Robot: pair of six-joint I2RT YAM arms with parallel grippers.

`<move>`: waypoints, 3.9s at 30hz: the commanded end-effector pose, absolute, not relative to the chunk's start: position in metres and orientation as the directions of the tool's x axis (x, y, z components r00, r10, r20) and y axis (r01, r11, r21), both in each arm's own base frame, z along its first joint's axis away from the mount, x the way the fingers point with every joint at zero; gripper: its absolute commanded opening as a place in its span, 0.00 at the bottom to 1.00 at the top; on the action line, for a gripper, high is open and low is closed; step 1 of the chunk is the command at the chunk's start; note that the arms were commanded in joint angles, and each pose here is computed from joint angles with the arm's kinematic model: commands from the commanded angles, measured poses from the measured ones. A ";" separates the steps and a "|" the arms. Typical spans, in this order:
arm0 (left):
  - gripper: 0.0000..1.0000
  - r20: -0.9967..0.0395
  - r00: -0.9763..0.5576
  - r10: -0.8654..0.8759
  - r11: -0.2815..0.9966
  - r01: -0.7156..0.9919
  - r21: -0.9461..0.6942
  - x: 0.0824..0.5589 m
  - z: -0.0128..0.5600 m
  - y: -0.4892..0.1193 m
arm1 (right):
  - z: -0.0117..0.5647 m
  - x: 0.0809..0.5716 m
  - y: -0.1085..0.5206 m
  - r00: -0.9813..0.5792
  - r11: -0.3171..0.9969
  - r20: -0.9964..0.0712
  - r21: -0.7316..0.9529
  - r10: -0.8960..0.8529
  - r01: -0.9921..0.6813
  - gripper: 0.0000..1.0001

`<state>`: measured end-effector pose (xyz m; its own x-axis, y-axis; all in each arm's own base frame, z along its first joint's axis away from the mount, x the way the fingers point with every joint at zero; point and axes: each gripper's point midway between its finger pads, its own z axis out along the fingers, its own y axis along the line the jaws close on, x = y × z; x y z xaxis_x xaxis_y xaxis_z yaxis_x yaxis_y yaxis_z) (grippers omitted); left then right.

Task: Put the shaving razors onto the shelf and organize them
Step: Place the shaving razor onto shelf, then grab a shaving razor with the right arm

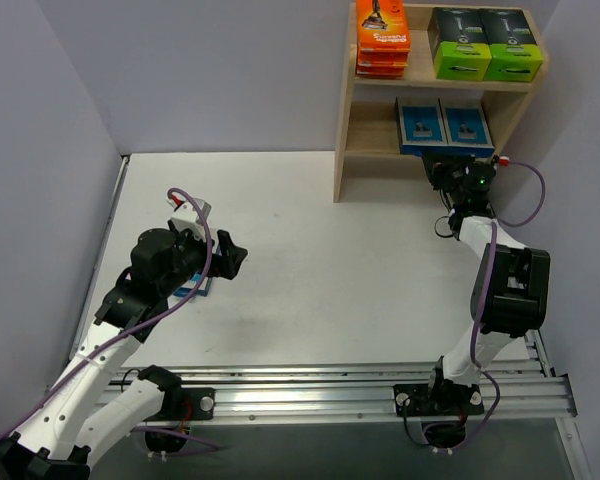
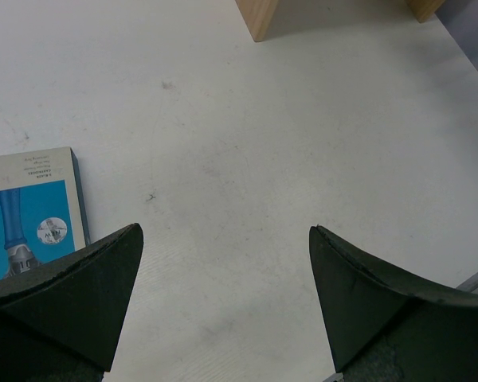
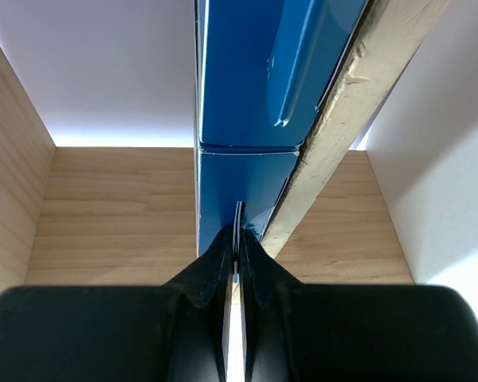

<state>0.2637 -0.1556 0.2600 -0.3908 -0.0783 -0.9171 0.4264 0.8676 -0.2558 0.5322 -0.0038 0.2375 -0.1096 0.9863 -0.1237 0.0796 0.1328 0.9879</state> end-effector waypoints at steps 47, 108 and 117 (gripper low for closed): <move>0.94 -0.940 -0.325 -0.101 0.864 0.440 -0.245 0.266 0.284 -0.156 | 0.286 0.518 -0.009 -0.096 0.185 -0.188 0.982 0.978 -0.030 0.30; 0.94 -0.702 -0.560 -0.440 0.890 -0.379 -0.255 0.368 0.147 0.033 | 0.128 0.247 0.155 -0.604 0.580 -0.560 0.792 0.568 -0.189 0.50; 1.00 -0.575 -0.591 -0.566 0.824 -0.389 -0.411 0.387 0.102 0.051 | 0.131 0.237 0.158 -0.607 0.571 -0.598 0.775 0.523 -0.272 0.51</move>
<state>0.3542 0.0615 0.0692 -0.6510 -0.5695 -0.5019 -0.4903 0.8202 -0.2947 0.2410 0.1550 0.1214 -0.6186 0.5640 -0.5471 -0.1843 0.5727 0.7988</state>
